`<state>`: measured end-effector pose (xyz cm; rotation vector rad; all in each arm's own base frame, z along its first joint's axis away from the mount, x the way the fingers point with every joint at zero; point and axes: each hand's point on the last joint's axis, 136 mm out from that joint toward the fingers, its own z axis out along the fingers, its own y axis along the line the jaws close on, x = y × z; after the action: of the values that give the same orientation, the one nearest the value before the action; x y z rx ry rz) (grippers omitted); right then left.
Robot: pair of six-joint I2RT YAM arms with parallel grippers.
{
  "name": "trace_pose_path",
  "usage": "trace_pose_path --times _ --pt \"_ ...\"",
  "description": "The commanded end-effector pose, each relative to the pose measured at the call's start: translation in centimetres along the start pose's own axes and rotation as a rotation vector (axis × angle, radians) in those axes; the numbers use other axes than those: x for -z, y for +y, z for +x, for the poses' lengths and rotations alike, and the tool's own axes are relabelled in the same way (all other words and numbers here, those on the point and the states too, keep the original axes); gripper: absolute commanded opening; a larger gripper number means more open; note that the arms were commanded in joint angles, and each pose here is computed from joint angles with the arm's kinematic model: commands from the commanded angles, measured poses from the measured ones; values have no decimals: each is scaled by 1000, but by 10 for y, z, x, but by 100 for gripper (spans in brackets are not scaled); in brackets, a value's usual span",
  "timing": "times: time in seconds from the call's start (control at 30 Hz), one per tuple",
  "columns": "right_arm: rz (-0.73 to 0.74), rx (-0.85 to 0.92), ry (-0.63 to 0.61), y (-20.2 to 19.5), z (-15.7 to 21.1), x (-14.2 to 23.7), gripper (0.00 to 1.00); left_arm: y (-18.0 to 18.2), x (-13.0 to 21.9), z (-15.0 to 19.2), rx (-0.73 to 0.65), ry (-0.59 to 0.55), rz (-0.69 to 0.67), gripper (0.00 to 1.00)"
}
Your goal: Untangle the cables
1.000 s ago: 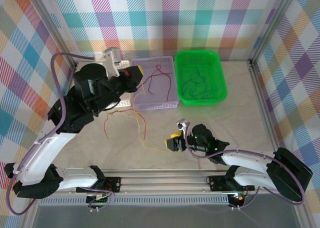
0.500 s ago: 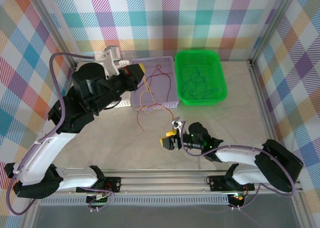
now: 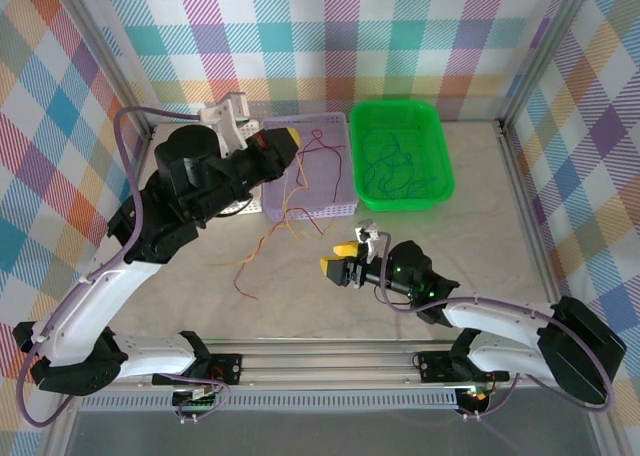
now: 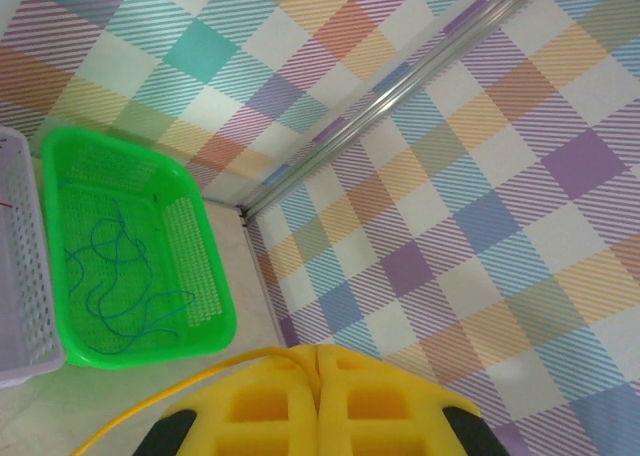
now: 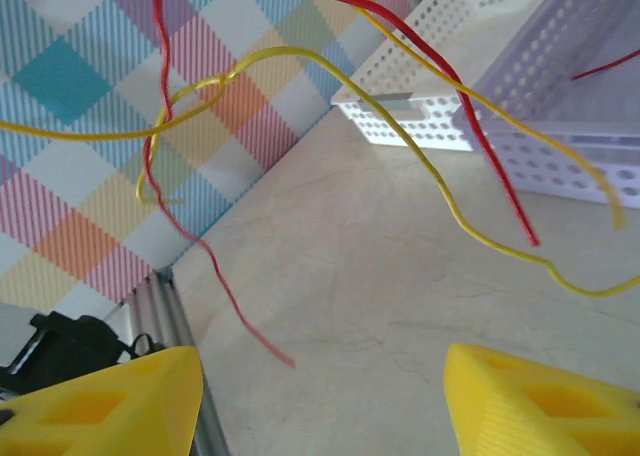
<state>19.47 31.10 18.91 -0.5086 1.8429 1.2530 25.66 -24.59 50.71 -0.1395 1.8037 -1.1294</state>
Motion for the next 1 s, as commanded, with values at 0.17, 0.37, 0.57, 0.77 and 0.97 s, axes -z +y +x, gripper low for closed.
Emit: trace_pose_path --times 0.17,0.37,0.57,0.77,0.97 --pt "-175 -26 38 45 15 -40 66 -16 -3 -13 88 -61 64 0" --pt "-97 34 48 36 27 -63 67 -25 -5 -9 104 -57 89 0" --pt "-113 36 67 35 37 -74 67 -35 -7 -2 100 -54 108 0" --pt "-133 36 46 41 38 -65 67 -38 -4 -4 75 -66 100 0" --pt "-111 31 45 35 41 -70 67 -42 -6 -2 76 -65 109 0"
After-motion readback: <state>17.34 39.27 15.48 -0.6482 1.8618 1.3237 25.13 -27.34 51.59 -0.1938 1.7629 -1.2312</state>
